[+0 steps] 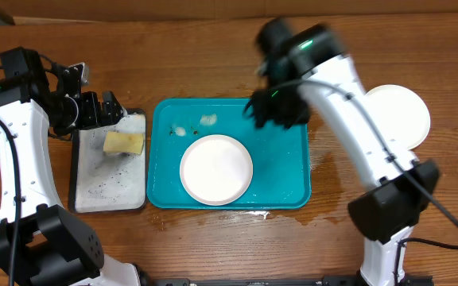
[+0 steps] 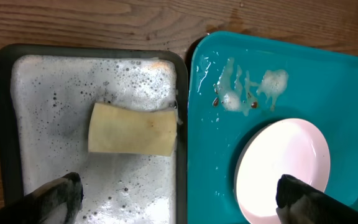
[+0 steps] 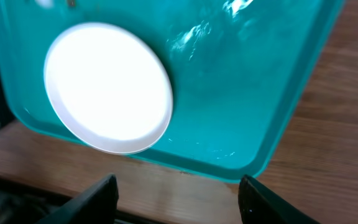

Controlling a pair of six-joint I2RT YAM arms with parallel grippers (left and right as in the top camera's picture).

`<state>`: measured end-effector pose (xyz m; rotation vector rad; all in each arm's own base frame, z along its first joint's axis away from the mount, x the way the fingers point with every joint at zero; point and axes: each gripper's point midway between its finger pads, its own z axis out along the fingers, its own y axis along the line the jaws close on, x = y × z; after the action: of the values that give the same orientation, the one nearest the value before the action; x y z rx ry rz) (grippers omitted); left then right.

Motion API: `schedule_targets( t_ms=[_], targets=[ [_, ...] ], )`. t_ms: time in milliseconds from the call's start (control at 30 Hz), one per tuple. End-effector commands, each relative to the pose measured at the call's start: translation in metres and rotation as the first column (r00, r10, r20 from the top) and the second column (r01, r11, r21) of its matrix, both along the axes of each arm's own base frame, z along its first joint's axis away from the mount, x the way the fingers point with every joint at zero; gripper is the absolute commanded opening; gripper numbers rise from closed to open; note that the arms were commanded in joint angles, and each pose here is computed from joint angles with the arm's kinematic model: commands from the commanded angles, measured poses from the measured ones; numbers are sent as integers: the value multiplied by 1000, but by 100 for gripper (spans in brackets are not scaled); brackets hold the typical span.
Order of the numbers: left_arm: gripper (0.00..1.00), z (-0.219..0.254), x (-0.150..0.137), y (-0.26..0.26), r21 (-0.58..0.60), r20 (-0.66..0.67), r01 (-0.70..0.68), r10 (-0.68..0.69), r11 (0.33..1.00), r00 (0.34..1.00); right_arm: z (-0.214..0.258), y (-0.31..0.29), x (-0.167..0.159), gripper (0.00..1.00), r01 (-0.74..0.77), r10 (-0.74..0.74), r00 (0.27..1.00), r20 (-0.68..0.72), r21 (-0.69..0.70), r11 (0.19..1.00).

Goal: Clean dirty plates on tray and stack at the side
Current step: 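Move the right gripper down to the white plate's rim on the teal tray, then grip the white plate rim and lift it with the right gripper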

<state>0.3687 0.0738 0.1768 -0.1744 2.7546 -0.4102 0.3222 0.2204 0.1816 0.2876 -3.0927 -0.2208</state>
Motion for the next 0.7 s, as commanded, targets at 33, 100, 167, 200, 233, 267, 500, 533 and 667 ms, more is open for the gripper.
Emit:
schedule_targets(
  t_ms=[33, 100, 167, 200, 233, 267, 500, 533, 667],
  targets=[
    [100, 2, 4, 0, 9, 10, 9, -10, 1000, 1000, -26, 4, -14, 64, -34, 35, 999, 12, -97, 995],
    [100, 2, 4, 0, 8, 10, 10, -10, 1000, 1000, -46, 13, -20, 64, -62, 62, 998, 2, -104, 993],
    [100, 2, 4, 0, 9, 10, 9, -10, 1000, 1000, -65, 20, -22, 64, -80, 81, 997, 5, -102, 992],
    [100, 2, 4, 0, 9, 10, 9, -10, 1000, 1000, -75, 23, -22, 64, -86, 88, 996, 11, -98, 991],
    [100, 2, 4, 0, 9, 10, 9, -10, 1000, 1000, -84, 25, -21, 63, -88, 90, 996, 20, -92, 992],
    [100, 2, 4, 0, 9, 10, 9, -10, 1000, 1000, -91, 27, -20, 63, -90, 92, 995, 27, -87, 992],
    [100, 2, 4, 0, 9, 10, 9, -10, 1000, 1000, -129, 41, -5, 48, -87, 89, 989, 115, -29, 996],
    [100, 2, 4, 0, 9, 9, 9, -10, 1000, 1000, -134, 43, -2, 47, -86, 88, 987, 132, -18, 996],
    [100, 2, 4, 0, 9, 10, 9, -10, 1000, 1000, -153, 44, -1, 43, -86, 85, 984, 157, -2, 996]
  ],
)
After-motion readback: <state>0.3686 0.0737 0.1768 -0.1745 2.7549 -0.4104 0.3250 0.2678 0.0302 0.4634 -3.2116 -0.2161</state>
